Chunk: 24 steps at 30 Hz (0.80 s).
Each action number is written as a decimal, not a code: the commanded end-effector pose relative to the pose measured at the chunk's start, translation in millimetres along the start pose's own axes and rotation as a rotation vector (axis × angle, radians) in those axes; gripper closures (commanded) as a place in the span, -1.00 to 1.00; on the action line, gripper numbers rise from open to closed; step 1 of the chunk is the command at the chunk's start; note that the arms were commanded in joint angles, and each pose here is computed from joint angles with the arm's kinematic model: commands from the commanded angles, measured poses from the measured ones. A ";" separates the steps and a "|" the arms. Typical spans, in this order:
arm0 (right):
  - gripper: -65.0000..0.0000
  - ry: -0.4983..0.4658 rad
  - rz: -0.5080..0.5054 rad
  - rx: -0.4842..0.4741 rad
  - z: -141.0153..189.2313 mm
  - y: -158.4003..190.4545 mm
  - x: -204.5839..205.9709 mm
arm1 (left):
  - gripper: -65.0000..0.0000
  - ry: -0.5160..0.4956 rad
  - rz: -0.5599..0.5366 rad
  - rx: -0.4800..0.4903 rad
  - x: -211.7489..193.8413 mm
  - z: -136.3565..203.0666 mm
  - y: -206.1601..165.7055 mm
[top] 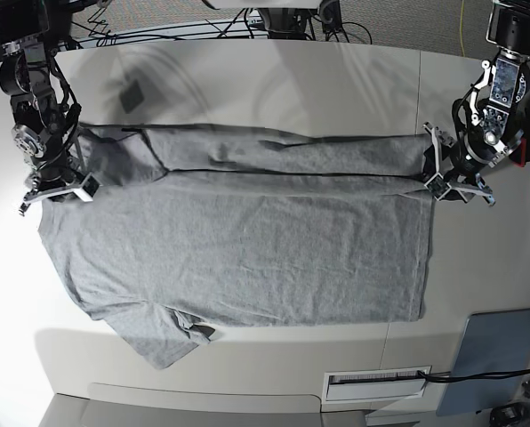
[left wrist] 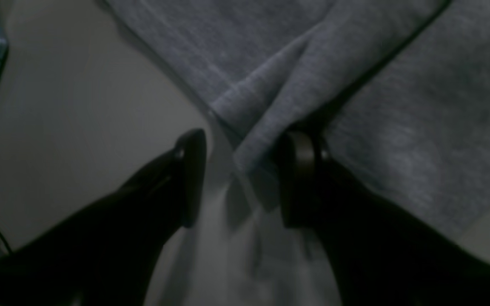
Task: Fold the T-shirt properly
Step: 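Drag the folded shoulder edge back toward the collar with both grippers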
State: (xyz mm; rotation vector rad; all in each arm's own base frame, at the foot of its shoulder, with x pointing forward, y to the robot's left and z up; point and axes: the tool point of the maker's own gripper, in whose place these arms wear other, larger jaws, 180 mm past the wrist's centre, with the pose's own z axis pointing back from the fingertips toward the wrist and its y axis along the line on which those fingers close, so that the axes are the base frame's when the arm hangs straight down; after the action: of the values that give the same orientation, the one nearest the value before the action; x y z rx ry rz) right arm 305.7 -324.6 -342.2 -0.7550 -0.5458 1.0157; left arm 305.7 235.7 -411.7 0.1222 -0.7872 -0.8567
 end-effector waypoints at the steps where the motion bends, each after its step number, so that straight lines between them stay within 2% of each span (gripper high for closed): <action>1: 0.41 -0.017 0.003 -0.067 6.1 -24.5 5.5 | 0.11 -0.022 -0.010 0.021 8.1 4.4 12.8; 3: 0.28 -0.032 -0.012 -0.074 11.5 -28.5 12.4 | 0.11 -0.036 0.003 0.018 13.9 5.6 12.4; 9: 0.27 -0.065 -0.112 -0.038 21.7 -27.2 25.8 | 0.11 -0.046 0.047 0.002 25.9 9.4 10.0; 13: 0.29 -0.081 -0.236 -0.005 22.7 -20.5 28.7 | 0.13 -0.095 0.133 -0.032 38.1 11.1 3.2; 15: 0.42 -0.074 -0.264 -0.001 23.1 -16.2 26.0 | 0.28 -0.107 0.180 -0.026 38.8 9.7 -1.2; 16: 0.54 -0.062 -0.263 -0.005 23.1 -15.3 23.1 | 0.42 -0.105 0.202 -0.010 37.6 8.4 -2.9; 19: 0.98 -0.019 -0.269 -0.040 24.0 -19.3 9.6 | 1.00 -0.102 0.285 0.051 34.9 3.5 -8.3; 22: 1.00 0.004 -0.335 -0.056 25.9 -20.3 -2.8 | 1.00 -0.089 0.374 0.125 29.5 -0.3 -13.4; 24: 1.00 -0.004 -0.418 -0.045 27.6 -16.7 -8.3 | 1.00 -0.077 0.385 0.145 27.3 -2.4 -19.4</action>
State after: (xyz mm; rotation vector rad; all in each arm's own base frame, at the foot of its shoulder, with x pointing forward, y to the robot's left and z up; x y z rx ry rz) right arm 284.3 -326.9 -325.6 -0.6147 -0.6597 0.6092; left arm 297.5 197.4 -417.2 0.0469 -0.8718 -0.4399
